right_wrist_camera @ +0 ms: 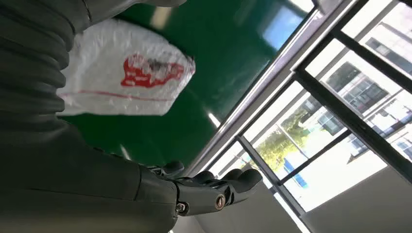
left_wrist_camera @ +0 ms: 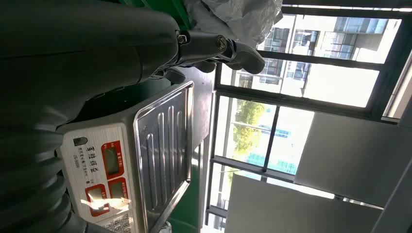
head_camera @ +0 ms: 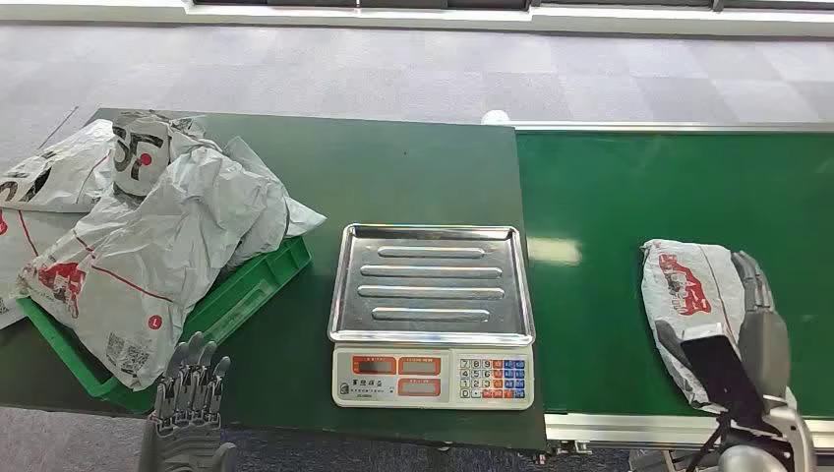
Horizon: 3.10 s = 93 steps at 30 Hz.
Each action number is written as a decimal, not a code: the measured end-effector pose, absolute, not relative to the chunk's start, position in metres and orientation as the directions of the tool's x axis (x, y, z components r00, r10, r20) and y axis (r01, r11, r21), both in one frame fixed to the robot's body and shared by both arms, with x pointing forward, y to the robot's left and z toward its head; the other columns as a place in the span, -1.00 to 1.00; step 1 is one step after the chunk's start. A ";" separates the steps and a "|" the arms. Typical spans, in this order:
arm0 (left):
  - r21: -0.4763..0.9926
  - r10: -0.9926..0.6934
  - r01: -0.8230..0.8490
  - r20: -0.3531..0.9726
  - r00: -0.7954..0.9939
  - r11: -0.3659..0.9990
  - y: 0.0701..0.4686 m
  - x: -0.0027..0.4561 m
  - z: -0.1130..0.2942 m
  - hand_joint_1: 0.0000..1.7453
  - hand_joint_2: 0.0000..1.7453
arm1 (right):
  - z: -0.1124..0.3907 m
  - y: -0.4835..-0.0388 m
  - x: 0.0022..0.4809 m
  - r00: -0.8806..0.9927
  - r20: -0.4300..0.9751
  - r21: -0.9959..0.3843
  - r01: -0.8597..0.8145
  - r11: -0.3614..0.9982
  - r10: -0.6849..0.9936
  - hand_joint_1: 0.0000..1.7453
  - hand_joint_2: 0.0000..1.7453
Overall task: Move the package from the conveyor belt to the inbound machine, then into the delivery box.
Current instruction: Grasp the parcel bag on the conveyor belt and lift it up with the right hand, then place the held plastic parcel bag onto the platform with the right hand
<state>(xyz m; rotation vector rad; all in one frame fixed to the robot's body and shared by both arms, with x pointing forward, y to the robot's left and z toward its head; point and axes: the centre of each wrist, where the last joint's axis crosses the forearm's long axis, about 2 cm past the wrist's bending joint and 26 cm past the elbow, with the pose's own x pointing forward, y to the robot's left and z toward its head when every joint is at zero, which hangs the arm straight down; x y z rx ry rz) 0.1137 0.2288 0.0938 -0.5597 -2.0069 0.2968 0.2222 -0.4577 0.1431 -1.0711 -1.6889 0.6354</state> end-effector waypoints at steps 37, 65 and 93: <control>-0.410 0.526 0.360 0.784 -0.330 0.838 0.238 0.142 0.071 -1.00 1.00 | 0.063 -0.557 0.262 0.679 0.094 -0.630 -0.526 0.571 0.728 0.51 1.00; -0.382 0.490 0.338 0.802 -0.341 0.860 0.231 0.133 0.086 -1.00 1.00 | 0.103 -0.488 0.318 0.061 0.371 -0.767 0.583 0.269 0.926 1.00 1.00; -0.321 0.479 0.419 0.801 -0.359 0.849 0.233 0.144 0.075 -1.00 1.00 | 0.146 -0.349 0.329 -0.374 0.542 -0.839 -0.291 0.460 0.752 1.00 1.00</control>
